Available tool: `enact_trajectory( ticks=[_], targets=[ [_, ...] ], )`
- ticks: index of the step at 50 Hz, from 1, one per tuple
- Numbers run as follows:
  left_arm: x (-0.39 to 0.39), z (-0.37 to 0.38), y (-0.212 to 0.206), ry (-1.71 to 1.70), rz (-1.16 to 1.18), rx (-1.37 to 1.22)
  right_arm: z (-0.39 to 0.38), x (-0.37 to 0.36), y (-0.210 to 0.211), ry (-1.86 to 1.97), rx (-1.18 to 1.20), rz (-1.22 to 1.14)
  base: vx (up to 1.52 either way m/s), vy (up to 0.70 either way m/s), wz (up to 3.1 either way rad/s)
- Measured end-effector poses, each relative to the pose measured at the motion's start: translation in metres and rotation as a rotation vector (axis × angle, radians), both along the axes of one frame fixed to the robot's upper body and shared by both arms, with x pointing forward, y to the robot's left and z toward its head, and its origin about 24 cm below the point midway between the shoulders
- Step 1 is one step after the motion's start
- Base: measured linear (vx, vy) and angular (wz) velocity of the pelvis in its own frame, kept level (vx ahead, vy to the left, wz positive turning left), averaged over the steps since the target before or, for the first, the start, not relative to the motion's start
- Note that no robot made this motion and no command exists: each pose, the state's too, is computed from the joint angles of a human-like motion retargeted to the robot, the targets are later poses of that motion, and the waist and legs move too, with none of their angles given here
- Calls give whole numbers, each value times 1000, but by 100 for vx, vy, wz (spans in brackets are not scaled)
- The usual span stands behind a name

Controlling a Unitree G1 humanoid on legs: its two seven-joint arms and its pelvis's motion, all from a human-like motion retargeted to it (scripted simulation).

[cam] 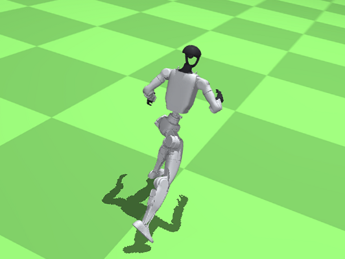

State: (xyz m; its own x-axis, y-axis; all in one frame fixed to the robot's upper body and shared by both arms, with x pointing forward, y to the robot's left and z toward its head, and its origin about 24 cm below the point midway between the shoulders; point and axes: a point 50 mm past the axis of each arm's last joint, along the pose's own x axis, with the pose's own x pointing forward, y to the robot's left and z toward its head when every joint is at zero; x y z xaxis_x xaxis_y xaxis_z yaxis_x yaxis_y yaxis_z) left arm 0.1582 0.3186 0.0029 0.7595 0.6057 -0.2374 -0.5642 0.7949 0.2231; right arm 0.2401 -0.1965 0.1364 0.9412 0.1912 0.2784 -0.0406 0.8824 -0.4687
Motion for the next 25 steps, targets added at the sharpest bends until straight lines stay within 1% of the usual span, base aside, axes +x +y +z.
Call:
enact_trajectory(
  ticks=[4,8,13,18,20,22,25],
  targets=[
    [-18,-20,-10,98,-34,-12,-48,-24,-23,157,18,-152,21,-3,36],
    [-1,-55,-33,222,-130,-67,-113,-43,-45,447,16,-263,9,-5,206],
    [56,-80,-73,388,-404,20,-184,-80,-75,809,43,-415,7,-15,270],
    [94,-78,-111,508,-731,184,-224,-148,-104,1118,-25,-529,16,-10,250],
    [110,-65,-128,465,-821,241,-230,-180,-115,1205,-53,-589,12,-4,244],
    [132,-39,-148,331,-849,275,-234,-205,-126,1269,-62,-667,-2,-1,166],
    [161,13,-173,52,-782,254,-243,-230,-134,1358,-93,-786,-18,1,59]
  ],
)
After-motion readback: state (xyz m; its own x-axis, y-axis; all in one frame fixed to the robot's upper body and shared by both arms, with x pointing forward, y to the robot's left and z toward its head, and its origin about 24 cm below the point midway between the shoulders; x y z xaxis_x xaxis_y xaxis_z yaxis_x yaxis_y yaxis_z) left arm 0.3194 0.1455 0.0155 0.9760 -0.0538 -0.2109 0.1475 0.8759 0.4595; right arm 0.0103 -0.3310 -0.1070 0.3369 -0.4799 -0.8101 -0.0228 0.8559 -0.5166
